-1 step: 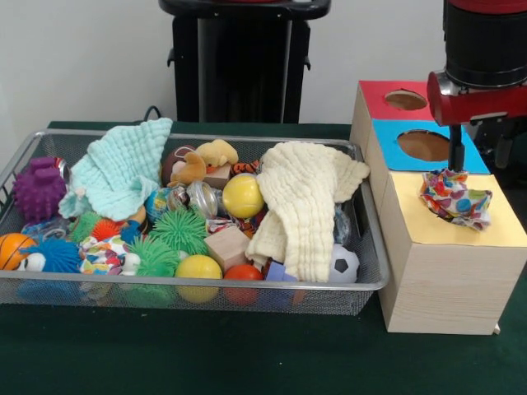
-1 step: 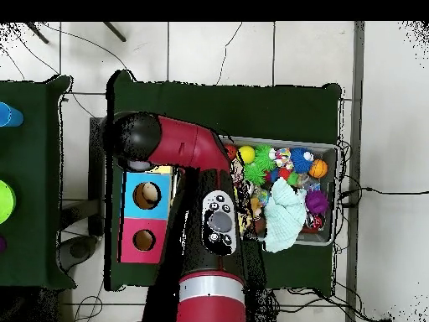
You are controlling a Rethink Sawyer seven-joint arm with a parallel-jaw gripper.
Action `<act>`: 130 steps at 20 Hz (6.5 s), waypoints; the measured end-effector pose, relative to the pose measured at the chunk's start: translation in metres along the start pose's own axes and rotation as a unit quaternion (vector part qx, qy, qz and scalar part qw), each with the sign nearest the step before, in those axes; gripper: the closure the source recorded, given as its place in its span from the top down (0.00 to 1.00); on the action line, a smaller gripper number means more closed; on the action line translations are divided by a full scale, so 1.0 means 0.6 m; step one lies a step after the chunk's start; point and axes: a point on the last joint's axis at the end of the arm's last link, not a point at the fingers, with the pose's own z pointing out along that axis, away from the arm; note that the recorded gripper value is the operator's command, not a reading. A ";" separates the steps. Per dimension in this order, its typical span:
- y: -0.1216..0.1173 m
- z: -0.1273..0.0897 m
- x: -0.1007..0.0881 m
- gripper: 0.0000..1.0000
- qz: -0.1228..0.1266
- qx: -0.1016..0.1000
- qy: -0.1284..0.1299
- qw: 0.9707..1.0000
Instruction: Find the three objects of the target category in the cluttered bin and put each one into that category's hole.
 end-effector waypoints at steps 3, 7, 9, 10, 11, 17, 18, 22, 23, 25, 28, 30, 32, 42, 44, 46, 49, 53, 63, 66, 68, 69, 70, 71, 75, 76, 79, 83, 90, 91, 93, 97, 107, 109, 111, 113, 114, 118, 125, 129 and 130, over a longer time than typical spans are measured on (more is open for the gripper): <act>-0.004 0.006 0.002 0.00 0.001 0.003 0.003 1.000; -0.010 0.021 0.006 0.00 0.002 0.008 0.009 1.000; -0.011 0.034 0.008 0.00 0.002 0.009 0.014 1.000; -0.011 0.038 0.009 0.00 0.002 0.010 0.016 1.000; -0.011 0.048 0.010 0.00 0.002 0.011 0.019 1.000; -0.009 0.100 0.007 0.00 -0.003 0.023 0.010 1.000; -0.009 0.105 0.004 0.00 -0.003 0.025 0.004 1.000; -0.012 0.144 -0.008 0.00 -0.004 0.033 -0.031 0.999; -0.015 0.160 -0.011 0.00 -0.003 0.036 -0.045 0.998; -0.019 0.182 -0.016 0.00 -0.001 0.041 -0.064 0.997; -0.020 0.180 -0.024 0.00 0.000 0.045 -0.083 0.996; -0.020 0.180 -0.023 0.00 -0.001 0.046 -0.083 0.995; -0.019 0.180 -0.023 0.00 -0.001 0.047 -0.084 0.995; -0.003 0.143 -0.003 0.00 0.002 0.035 -0.043 0.998; 0.003 0.123 0.003 0.00 0.001 0.029 -0.025 0.999; 0.008 0.102 0.008 0.00 0.000 0.026 -0.009 1.000; 0.014 0.047 0.019 0.00 0.002 0.018 0.022 1.000; 0.025 -0.027 0.027 0.00 0.001 0.010 0.045 0.999; -0.053 -0.168 0.004 0.00 0.017 0.019 0.016 1.000; -0.140 -0.216 -0.008 0.00 0.040 0.033 -0.004 0.999; -0.184 -0.232 -0.010 0.00 0.052 0.040 -0.010 0.998; -0.211 -0.240 -0.011 0.00 0.059 0.044 -0.013 0.997; -0.260 -0.249 -0.011 0.00 0.072 0.053 -0.017 0.996; -0.298 -0.251 -0.010 0.00 0.080 0.061 -0.020 0.995; -0.414 -0.243 -0.004 0.00 0.100 0.094 -0.036 0.990; -0.428 -0.240 -0.003 0.00 0.101 0.099 -0.040 0.989; -0.484 -0.220 0.001 0.00 0.105 0.116 -0.060 0.986; -0.535 -0.172 0.003 0.00 0.097 0.134 -0.091 0.982; -0.529 -0.080 0.013 0.00 0.065 0.132 -0.100 0.984; -0.518 -0.059 0.014 0.00 0.052 0.129 -0.093 0.986; -0.508 -0.047 0.012 0.00 0.043 0.126 -0.090 0.987; -0.489 -0.028 0.002 0.00 0.025 0.120 -0.087 0.989; -0.486 -0.028 -0.042 0.00 0.001 0.108 -0.080 0.991; -0.491 -0.037 -0.052 0.00 -0.002 0.109 -0.073 0.991; -0.494 -0.048 -0.061 0.00 -0.004 0.109 -0.065 0.992; -0.494 -0.067 -0.074 0.00 -0.006 0.110 -0.056 0.992; -0.493 -0.074 -0.079 0.00 -0.006 0.110 -0.053 0.992; -0.489 -0.095 -0.097 0.00 -0.011 0.113 -0.054 0.992; -0.497 -0.124 -0.142 0.00 -0.016 0.122 -0.078 0.989; -0.513 -0.111 -0.150 0.00 -0.017 0.126 -0.079 0.989; -0.516 -0.107 -0.149 0.00 -0.017 0.126 -0.078 0.989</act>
